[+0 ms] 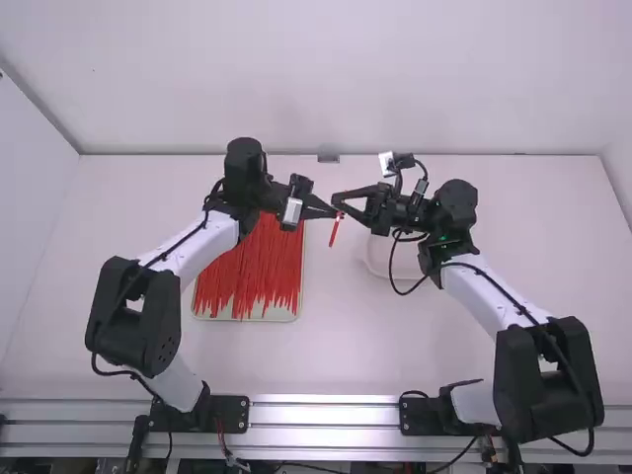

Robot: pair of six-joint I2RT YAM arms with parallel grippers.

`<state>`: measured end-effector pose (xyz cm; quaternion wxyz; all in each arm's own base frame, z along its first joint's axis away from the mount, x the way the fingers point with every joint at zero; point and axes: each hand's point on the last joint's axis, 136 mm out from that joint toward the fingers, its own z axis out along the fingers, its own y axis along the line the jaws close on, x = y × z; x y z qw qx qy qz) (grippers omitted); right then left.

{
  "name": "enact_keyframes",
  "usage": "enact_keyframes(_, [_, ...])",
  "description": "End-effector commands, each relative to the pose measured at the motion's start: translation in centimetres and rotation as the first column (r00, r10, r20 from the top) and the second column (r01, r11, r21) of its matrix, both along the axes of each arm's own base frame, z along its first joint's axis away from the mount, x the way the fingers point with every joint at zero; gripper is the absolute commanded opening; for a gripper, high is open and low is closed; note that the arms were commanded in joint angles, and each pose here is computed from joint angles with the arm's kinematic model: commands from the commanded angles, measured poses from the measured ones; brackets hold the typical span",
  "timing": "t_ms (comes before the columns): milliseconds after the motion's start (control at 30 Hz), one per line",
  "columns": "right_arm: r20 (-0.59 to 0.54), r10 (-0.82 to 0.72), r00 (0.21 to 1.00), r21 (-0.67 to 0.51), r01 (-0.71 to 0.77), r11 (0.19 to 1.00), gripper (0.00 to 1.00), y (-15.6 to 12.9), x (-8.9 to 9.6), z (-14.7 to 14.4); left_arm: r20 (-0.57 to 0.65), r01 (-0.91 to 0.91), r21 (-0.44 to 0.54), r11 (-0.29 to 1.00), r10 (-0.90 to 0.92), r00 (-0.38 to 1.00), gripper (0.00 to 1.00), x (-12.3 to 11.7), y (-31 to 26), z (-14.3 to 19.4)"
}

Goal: Fasten the cable tie

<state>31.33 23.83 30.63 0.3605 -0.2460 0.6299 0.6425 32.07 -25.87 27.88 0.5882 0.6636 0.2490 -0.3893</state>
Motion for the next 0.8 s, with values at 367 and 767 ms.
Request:
enact_keyframes(367, [0.040, -0.038, 0.998, 0.025, 0.037, 0.999, 0.00, -0.3, 0.4, 1.4, -0.170, -0.077, 0.063, 0.995, 0.086, 0.982, 0.02, 0.6, 0.4, -3.2])
enact_keyframes(767, [0.037, -0.046, 0.998, 0.028, 0.045, 0.999, 0.00, -0.3, 0.6, 1.5, -0.199, -0.079, 0.074, 0.994, 0.092, 0.976, 0.02, 0.1, 0.6, -4.5])
